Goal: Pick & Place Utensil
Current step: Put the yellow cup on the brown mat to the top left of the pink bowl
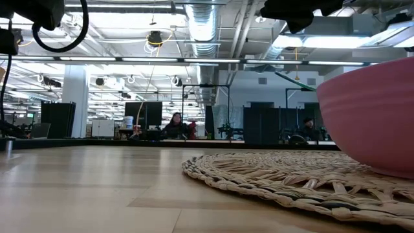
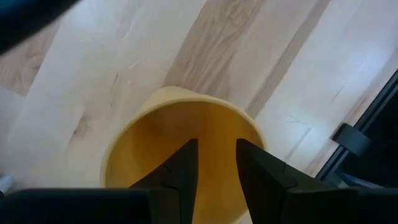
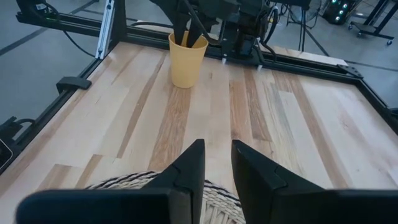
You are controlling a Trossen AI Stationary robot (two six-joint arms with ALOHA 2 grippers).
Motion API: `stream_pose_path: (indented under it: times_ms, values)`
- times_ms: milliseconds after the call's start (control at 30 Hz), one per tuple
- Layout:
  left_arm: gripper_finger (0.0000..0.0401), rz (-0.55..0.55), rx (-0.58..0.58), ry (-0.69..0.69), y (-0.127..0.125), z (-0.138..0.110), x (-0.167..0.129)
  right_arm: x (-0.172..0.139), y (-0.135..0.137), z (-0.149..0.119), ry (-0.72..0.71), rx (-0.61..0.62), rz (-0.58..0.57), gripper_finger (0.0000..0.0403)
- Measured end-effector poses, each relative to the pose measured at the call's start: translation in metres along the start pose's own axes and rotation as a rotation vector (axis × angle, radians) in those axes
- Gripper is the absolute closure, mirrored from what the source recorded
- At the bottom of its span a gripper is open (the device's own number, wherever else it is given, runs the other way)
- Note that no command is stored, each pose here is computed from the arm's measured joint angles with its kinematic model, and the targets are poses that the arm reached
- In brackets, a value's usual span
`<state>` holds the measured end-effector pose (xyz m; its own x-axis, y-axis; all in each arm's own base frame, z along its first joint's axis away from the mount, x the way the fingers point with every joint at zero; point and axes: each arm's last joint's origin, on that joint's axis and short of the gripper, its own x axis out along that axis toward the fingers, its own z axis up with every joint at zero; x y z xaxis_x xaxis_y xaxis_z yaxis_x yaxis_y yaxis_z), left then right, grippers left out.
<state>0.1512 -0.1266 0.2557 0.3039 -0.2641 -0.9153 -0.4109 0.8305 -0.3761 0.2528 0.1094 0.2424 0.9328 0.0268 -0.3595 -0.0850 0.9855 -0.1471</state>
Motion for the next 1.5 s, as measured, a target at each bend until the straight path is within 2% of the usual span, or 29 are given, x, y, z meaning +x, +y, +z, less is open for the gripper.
stream_pose_path:
  times_ms: [133,433,900,1133,1233,1333,1433,1500]
  values:
    - [0.0293,-0.002,-0.002,0.005,0.000,0.000,0.000,0.000,0.000,0.000,0.000,-0.004,0.000,0.0331]
    - [0.0293,-0.083,-0.028,0.000,-0.011,0.010,-0.016,0.000,0.000,0.000,0.000,-0.008,-0.001,0.0331]
    - [0.0293,-0.059,-0.065,-0.021,-0.015,0.012,-0.008,0.000,0.000,-0.003,0.031,-0.021,0.000,0.0331]
    - [0.0294,0.007,-0.048,0.028,-0.021,0.013,0.013,0.000,0.000,-0.003,0.033,-0.022,0.000,0.0331]
    - [0.0307,0.002,0.004,0.104,-0.024,0.012,0.021,0.000,0.000,-0.004,0.035,-0.023,0.000,0.0331]
    - [0.0345,-0.029,0.005,0.167,-0.026,0.012,0.023,0.000,0.000,-0.004,0.035,-0.023,0.000,0.0331]
    - [0.0385,-0.045,-0.013,0.178,-0.023,0.015,0.018,0.000,0.000,-0.004,0.035,-0.023,0.000,0.0331]
    - [0.0388,-0.082,-0.015,0.159,-0.023,0.018,0.013,0.000,0.000,-0.004,0.035,-0.023,0.001,0.0331]
